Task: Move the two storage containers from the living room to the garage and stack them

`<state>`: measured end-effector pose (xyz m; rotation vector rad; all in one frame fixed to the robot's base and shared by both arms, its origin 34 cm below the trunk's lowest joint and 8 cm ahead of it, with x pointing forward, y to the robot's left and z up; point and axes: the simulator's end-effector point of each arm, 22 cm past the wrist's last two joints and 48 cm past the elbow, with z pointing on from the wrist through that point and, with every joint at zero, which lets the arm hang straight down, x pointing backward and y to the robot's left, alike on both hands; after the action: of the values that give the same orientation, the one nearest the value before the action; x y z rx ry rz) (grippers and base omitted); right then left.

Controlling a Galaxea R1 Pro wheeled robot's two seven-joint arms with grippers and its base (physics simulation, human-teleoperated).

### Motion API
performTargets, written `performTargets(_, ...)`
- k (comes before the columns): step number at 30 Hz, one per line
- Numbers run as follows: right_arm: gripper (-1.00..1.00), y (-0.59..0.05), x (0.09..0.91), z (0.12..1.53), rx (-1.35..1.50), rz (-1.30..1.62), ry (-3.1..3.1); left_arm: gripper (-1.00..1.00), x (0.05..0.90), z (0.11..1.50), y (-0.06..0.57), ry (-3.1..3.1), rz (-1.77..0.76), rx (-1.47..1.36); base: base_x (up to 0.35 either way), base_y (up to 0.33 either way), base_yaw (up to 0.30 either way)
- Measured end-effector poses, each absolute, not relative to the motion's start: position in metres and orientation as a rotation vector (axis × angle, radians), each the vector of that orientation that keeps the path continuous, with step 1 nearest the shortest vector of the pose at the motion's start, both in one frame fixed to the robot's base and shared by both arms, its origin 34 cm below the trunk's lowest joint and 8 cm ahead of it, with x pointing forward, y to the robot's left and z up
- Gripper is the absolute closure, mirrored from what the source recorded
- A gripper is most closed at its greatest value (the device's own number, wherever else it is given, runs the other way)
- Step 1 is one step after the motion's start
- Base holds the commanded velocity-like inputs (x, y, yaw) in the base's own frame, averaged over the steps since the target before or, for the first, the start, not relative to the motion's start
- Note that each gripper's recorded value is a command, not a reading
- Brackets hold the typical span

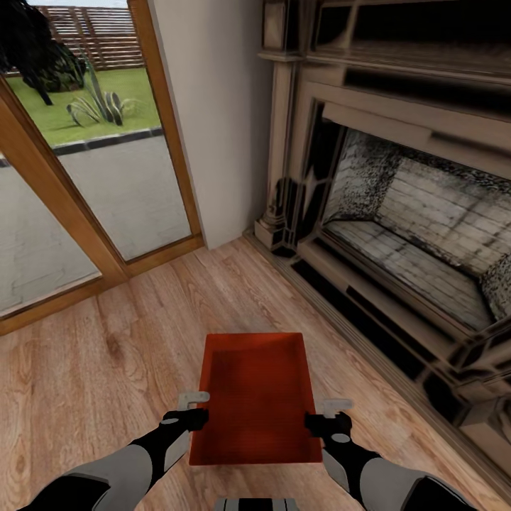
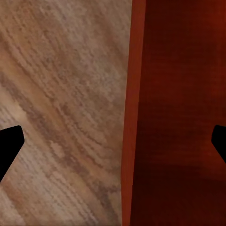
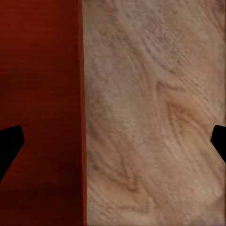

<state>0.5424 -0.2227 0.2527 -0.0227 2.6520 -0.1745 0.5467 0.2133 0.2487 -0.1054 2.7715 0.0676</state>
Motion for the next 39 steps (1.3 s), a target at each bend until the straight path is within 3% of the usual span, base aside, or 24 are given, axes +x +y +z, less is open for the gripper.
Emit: performTargets(39, -1.0, -0.21, 0.522, 0.232, -0.038, -0.144, 2.681, -1.0, 0.545, 0.234, 0.213, 2.768, 0.068, -0.102, 0.0, 0.0, 0.0)
